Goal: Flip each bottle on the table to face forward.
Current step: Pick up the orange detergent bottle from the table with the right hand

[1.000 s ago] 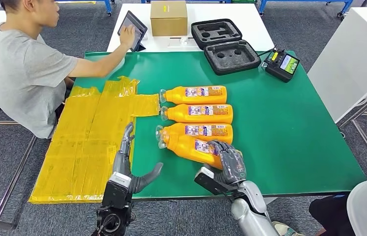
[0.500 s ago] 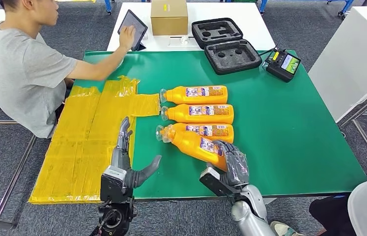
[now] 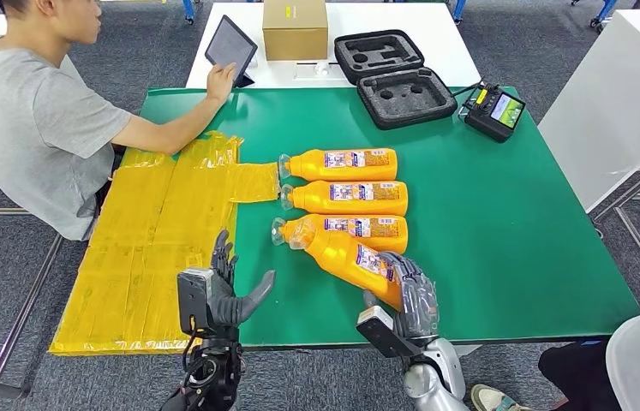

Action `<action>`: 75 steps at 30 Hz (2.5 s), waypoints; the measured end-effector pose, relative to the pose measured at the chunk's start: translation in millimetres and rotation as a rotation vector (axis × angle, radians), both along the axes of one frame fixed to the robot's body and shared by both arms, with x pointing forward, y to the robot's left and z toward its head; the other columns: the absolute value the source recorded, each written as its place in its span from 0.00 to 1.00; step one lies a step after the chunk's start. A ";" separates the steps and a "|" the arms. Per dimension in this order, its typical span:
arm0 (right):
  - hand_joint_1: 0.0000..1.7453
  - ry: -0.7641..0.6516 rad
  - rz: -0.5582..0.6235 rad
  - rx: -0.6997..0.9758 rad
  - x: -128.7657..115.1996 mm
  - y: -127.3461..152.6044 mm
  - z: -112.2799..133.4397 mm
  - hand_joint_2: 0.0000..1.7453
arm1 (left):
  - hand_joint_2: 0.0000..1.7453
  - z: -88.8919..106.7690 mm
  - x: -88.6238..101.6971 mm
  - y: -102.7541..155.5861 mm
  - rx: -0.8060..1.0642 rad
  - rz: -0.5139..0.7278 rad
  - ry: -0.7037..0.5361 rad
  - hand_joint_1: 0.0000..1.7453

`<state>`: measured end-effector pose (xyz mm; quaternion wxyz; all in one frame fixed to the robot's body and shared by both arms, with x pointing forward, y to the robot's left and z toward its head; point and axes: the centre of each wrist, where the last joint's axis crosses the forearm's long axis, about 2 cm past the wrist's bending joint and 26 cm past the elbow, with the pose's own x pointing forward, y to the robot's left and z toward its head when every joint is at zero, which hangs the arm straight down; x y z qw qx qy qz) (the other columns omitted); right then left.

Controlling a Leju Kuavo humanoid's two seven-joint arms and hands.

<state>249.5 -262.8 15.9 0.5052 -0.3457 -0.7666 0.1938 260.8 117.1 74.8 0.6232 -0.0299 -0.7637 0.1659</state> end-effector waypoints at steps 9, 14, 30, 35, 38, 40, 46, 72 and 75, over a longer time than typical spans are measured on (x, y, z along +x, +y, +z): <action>1.00 -0.042 -0.010 -0.020 -11.2 1.5 5.0 1.00 | 1.00 -12.8 -2.5 -3.2 -0.098 -0.042 0.139 0.00; 1.00 -0.060 -0.014 -0.014 -10.0 2.9 9.1 1.00 | 1.00 -18.0 -5.1 -5.9 -0.241 -0.143 0.235 0.00; 1.00 -0.096 -0.004 -0.024 -8.2 11.6 17.9 1.00 | 0.25 -13.2 -12.9 -22.0 -0.325 -0.353 0.276 0.00; 1.00 -0.093 -0.009 -0.007 -8.1 13.8 17.4 1.00 | 1.00 -10.0 -13.1 -26.8 -0.280 -0.366 0.223 0.00; 1.00 -0.089 -0.008 0.005 -7.5 16.9 16.9 1.00 | 1.00 -6.5 -10.7 -28.6 -0.243 -0.351 0.189 0.00; 1.00 -0.087 -0.002 0.012 -6.6 20.5 17.0 1.00 | 1.00 -4.5 -9.2 -30.0 -0.210 -0.331 0.163 0.00; 1.00 -0.076 0.034 0.038 -1.6 35.9 16.3 1.00 | 1.00 3.1 -4.8 -36.6 -0.123 -0.273 0.081 0.00; 1.00 -0.057 0.166 0.026 14.5 67.1 17.2 1.00 | 1.00 15.6 0.9 -56.2 -0.304 -0.434 0.146 0.00; 1.00 -0.057 0.176 0.029 15.1 70.6 17.6 1.00 | 1.00 15.9 1.4 -56.2 -0.298 -0.421 0.139 0.00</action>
